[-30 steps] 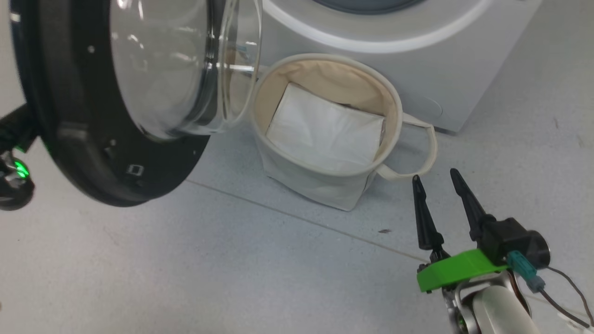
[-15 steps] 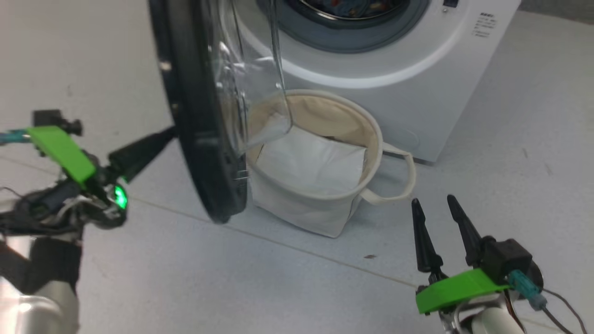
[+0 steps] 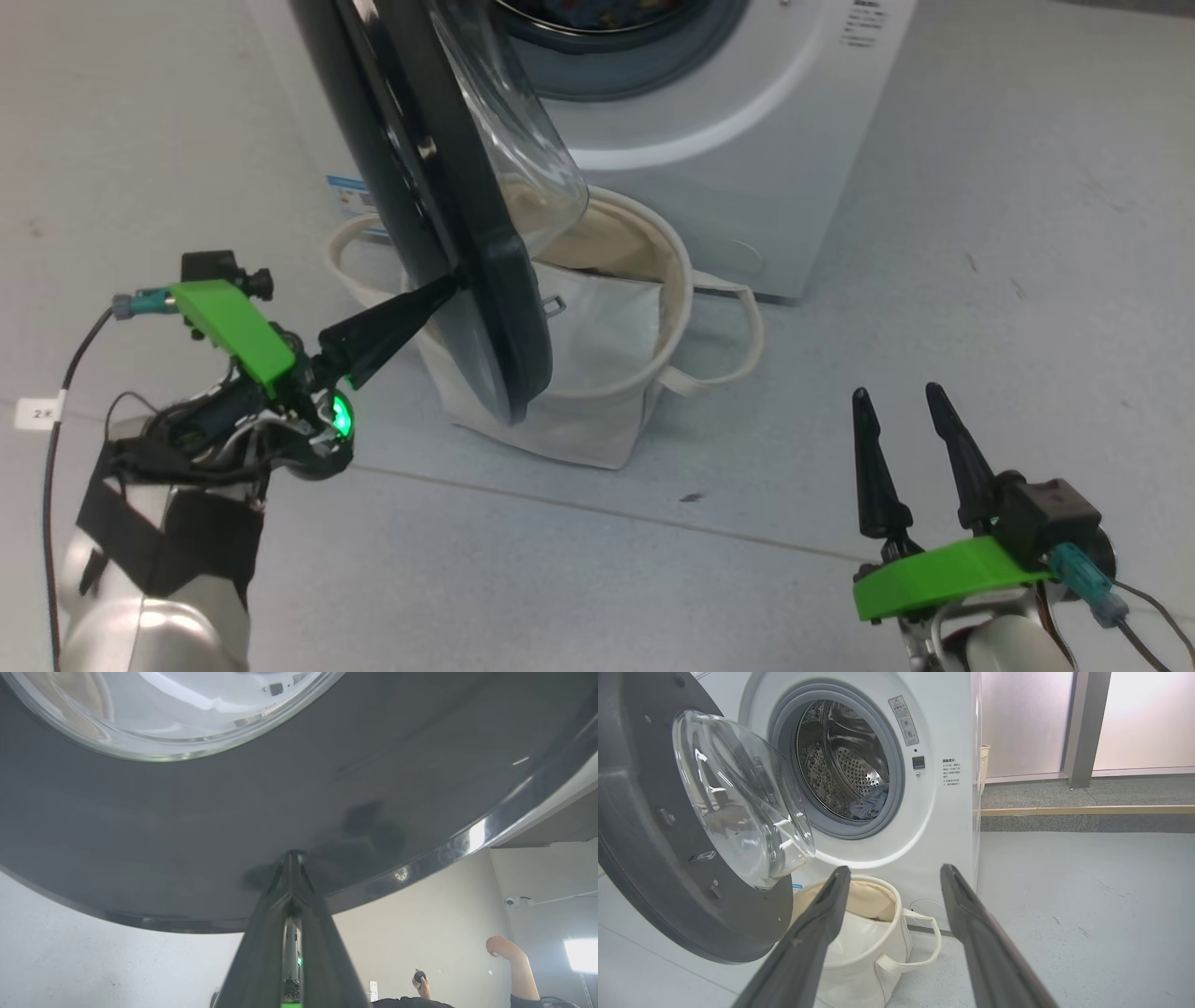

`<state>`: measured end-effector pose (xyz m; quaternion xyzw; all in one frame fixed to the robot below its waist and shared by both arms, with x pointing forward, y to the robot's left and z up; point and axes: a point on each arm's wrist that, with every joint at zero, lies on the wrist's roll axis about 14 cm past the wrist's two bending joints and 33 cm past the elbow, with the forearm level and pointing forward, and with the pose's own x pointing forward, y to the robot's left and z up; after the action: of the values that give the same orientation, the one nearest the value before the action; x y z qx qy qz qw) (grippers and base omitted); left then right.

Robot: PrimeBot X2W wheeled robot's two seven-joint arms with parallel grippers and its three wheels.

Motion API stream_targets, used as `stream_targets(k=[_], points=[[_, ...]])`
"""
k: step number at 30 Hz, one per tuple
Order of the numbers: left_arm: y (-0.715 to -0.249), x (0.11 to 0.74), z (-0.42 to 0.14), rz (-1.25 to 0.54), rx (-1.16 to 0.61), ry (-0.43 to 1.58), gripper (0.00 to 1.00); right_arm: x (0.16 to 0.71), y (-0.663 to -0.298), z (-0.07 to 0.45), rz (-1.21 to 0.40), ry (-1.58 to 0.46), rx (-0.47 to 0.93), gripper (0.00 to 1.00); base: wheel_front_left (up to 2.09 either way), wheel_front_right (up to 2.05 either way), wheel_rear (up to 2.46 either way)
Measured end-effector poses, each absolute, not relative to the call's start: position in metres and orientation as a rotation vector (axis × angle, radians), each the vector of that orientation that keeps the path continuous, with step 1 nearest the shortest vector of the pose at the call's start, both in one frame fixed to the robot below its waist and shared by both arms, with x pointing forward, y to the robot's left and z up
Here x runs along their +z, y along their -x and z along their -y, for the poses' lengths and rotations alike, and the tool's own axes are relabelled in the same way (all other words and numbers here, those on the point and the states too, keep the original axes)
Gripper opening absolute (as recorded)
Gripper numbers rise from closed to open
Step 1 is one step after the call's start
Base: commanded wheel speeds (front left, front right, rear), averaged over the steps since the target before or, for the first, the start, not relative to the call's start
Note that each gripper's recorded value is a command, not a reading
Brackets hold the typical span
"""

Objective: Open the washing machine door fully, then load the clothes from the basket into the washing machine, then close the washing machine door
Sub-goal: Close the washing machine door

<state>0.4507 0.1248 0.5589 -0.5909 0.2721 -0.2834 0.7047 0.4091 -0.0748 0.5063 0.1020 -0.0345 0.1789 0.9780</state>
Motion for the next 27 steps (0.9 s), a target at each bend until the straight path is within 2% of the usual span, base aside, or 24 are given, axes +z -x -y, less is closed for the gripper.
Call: stream_targets(k=[18,23,27], points=[[-0.509,0.542,-0.041,-0.671,-0.708,1.337,0.0,0.512,-0.412,0.125,0.105,-0.181,0.222,1.0,0.0,0.0,0.0],[-0.511,0.531,-0.033,-0.708,-0.709,1.339,0.0,0.51,-0.412,0.131,0.1,-0.18,0.202,1.0,0.0,0.0,0.0],[-0.505,0.534,-0.045,-0.66,-0.682,1.264,0.0,0.519,-0.412,0.128,0.126,-0.187,0.212,1.0,0.0,0.0,0.0]])
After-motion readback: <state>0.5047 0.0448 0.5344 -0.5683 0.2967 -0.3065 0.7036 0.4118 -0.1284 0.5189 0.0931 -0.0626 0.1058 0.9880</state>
